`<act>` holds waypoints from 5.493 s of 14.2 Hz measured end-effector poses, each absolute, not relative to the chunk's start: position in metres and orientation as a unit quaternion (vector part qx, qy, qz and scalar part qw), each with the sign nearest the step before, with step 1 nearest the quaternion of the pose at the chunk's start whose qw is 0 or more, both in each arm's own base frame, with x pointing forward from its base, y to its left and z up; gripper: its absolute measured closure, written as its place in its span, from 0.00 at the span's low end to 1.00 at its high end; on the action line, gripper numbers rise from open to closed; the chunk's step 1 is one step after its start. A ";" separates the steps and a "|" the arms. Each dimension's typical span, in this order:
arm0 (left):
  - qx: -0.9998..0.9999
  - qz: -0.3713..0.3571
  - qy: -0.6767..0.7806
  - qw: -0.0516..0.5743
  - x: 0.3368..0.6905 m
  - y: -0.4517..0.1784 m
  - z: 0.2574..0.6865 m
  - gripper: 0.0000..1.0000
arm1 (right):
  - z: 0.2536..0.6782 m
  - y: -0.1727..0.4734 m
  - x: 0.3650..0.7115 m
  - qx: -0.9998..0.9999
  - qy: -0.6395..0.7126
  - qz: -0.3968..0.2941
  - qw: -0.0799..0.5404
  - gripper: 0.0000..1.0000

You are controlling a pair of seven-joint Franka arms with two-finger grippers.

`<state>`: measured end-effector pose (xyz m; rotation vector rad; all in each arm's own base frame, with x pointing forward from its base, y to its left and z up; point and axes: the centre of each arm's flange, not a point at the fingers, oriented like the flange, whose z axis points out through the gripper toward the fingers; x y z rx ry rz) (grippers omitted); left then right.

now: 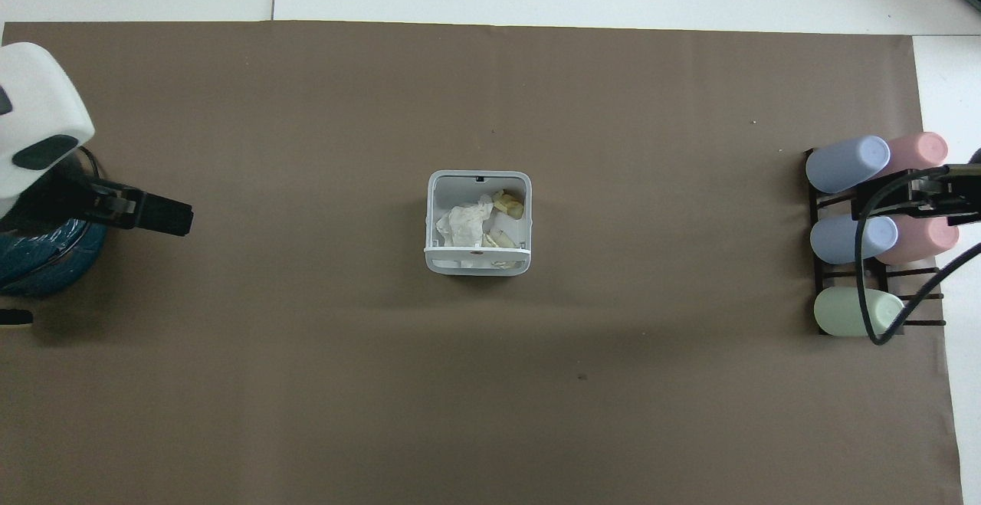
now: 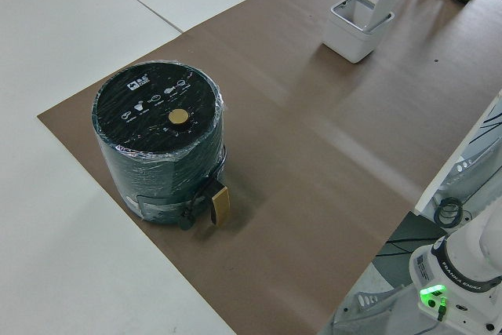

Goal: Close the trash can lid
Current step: 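Move the left gripper over the white trash can's open lid, then push the raised lid down with the left gripper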

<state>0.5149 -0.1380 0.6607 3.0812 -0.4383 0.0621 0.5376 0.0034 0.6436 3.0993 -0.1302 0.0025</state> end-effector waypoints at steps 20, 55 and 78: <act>0.975 0.085 -0.197 0.063 0.388 -0.366 0.558 0.99 | 0.644 0.003 0.538 0.999 -0.042 0.001 0.020 0.00; 0.973 0.164 -0.125 0.103 0.527 -0.404 0.416 0.99 | 0.644 0.003 0.538 0.999 -0.042 0.001 0.020 0.00; 0.980 0.130 -0.125 0.085 0.521 -0.393 0.451 0.35 | 0.644 0.003 0.538 0.999 -0.042 0.001 0.020 0.00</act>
